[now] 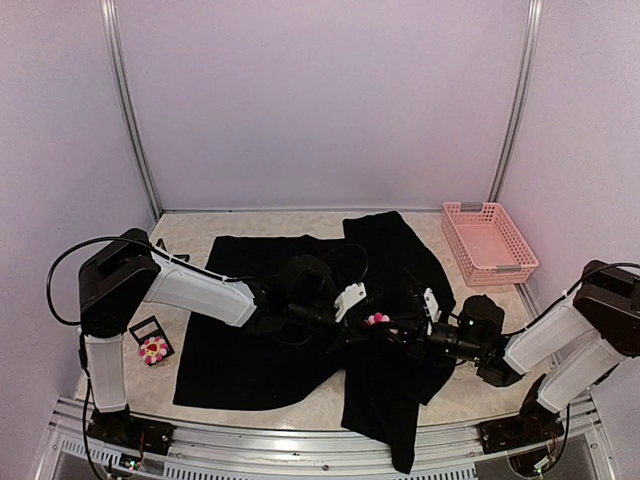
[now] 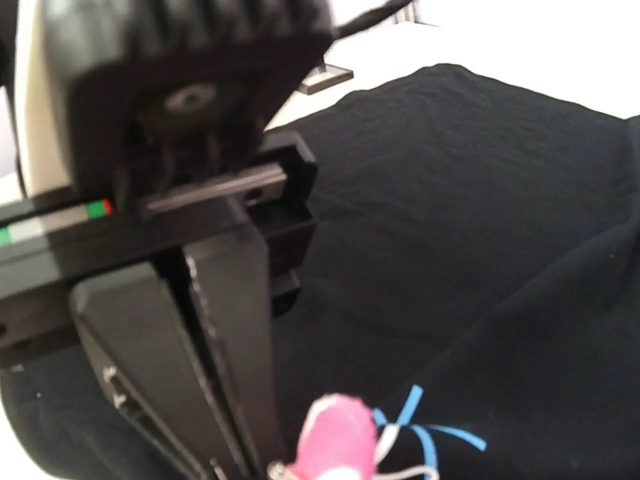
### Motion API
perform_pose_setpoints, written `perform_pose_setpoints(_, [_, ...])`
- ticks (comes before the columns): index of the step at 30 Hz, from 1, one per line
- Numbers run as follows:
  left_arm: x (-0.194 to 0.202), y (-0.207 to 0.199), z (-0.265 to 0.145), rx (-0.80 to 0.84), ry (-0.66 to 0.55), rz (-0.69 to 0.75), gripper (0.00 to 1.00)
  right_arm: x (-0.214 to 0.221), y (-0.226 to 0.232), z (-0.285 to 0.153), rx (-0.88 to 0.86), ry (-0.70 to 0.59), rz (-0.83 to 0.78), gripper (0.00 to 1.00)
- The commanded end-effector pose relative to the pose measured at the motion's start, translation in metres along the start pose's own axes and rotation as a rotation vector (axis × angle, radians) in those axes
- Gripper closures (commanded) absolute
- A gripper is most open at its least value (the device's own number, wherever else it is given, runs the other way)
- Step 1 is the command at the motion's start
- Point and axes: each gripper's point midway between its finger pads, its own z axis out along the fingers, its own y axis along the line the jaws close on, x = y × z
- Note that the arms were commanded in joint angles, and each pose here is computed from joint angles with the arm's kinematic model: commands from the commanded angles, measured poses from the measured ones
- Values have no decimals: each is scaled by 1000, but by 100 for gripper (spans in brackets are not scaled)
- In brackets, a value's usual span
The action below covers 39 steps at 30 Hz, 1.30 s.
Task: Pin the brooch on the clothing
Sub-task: Cross the brooch on the flattened clothing.
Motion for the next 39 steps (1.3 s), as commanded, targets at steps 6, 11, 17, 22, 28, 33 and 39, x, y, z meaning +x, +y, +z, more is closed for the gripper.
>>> perform_pose_setpoints(6, [4, 3, 10, -14, 13, -8, 100, -61, 18, 5, -98, -196, 6, 100])
perform_pose_setpoints(11, [4, 11, 13, -49, 18, -16, 100, -68, 22, 4, -115, -209, 17, 100])
perform_pose_setpoints(17, [14, 23, 21, -89, 54, -40, 100, -75, 25, 2, -128, -228, 24, 100])
perform_pose_setpoints(22, [19, 24, 22, -101, 63, -47, 100, -74, 26, 1, -134, -228, 39, 100])
perform_pose_setpoints(28, [8, 16, 8, -78, 14, -29, 90, -66, 23, -2, -114, -198, 44, 100])
perform_pose_setpoints(33, [-15, 5, -23, -74, -75, 57, 72, -50, 15, -1, -76, -112, 35, 100])
perform_pose_setpoints(39, [-9, 4, -29, -81, -48, 79, 71, -24, 4, 2, -49, -28, 81, 100])
